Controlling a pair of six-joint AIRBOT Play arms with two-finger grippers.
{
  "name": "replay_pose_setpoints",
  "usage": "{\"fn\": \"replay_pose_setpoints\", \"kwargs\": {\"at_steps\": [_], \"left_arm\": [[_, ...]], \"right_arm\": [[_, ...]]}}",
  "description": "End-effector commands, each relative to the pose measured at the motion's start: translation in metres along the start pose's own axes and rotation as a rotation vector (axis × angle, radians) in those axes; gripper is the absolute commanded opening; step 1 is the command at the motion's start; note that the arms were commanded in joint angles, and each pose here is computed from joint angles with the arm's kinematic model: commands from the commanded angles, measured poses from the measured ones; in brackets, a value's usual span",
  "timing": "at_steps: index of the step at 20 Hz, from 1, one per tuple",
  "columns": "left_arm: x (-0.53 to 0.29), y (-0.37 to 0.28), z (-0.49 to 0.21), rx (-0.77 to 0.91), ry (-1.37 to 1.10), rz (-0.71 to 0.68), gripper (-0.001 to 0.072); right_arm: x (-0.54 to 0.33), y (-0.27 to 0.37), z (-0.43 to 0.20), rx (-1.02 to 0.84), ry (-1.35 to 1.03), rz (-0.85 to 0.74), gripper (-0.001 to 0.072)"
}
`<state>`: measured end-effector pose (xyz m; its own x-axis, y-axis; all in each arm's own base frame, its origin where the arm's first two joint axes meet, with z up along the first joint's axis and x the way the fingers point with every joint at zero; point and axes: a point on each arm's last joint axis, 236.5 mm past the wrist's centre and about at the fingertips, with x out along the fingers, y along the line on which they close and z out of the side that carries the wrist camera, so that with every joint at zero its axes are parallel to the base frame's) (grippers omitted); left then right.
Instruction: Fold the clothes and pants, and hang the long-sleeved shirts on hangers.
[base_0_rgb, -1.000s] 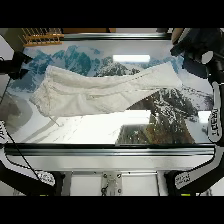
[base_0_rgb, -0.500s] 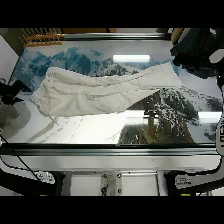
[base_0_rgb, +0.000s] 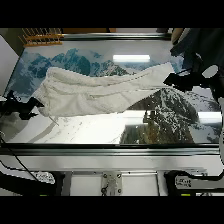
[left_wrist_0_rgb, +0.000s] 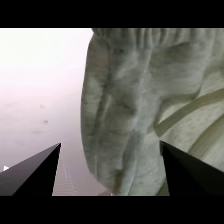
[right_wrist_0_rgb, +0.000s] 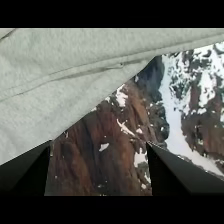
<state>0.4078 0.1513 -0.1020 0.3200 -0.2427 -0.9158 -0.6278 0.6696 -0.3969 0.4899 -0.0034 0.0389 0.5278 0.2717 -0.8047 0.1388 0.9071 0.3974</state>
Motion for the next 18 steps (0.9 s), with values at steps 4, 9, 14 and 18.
{"fn": "replay_pose_setpoints", "kwargs": {"at_steps": [4,9,14,18], "left_arm": [[0.033,-0.032,-0.008,0.067,0.028,-0.028,0.0670],[0.037,-0.051,-0.011,0.107,0.095,-0.039,0.0030],[0.018,-0.066,0.002,0.144,0.075,-0.056,0.0030],[0.016,-0.068,0.004,0.148,0.068,-0.059,0.0030]], "right_arm": [[0.028,0.002,-0.022,0.046,0.074,0.034,0.0629],[0.084,-0.004,-0.042,0.177,0.145,0.055,0.0629],[0.152,0.012,-0.043,0.311,0.086,0.117,0.0628],[0.165,0.017,-0.053,0.284,0.101,0.119,0.0353]]}}
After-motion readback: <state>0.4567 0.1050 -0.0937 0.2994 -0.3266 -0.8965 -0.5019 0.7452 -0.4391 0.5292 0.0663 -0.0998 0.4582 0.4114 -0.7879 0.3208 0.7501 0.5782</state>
